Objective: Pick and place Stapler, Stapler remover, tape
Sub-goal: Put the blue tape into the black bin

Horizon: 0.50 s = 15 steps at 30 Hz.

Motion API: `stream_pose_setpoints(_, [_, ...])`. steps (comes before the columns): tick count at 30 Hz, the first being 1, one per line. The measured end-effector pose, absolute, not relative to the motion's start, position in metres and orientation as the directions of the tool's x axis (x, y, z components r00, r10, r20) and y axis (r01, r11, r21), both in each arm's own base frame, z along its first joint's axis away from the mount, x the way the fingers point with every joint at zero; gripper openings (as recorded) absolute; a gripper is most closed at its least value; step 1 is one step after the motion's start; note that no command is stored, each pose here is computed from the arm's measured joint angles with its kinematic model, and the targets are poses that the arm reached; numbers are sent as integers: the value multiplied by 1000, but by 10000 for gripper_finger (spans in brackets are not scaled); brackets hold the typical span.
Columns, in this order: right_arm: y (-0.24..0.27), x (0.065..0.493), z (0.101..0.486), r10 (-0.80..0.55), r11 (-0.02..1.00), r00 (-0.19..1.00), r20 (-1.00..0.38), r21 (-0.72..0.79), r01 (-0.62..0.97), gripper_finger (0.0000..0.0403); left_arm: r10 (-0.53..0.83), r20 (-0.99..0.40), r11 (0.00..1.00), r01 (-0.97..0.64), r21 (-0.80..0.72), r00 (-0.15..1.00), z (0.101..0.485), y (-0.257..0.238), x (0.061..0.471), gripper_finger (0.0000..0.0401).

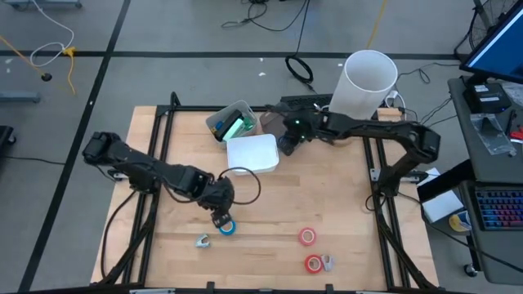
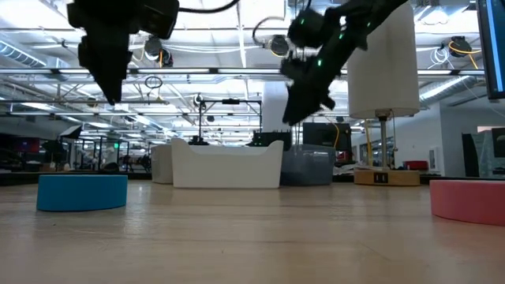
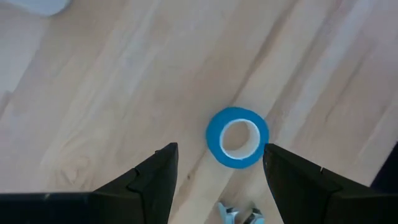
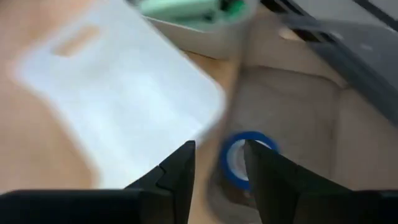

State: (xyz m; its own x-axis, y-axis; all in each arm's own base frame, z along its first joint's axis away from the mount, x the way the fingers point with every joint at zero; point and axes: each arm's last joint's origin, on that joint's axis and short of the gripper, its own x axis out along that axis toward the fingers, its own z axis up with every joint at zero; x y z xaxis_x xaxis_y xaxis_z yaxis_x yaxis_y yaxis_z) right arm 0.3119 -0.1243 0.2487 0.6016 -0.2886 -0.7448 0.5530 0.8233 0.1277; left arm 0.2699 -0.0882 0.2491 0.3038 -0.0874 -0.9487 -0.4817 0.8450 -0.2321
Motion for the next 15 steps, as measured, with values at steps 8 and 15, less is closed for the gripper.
stream_pose_setpoints(8, [-87, 293, 300, -220, 886, 749, -625, 194, 422, 130, -35, -921, 905, -379, -194, 387, 251, -115, 266, 232])
stream_pose_setpoints(15, [-61, 278, 328, -177, 918, 821, -543, 208, 336, 130, -29, -936, 861, -467, -201, 350, 233, -121, 276, 232])
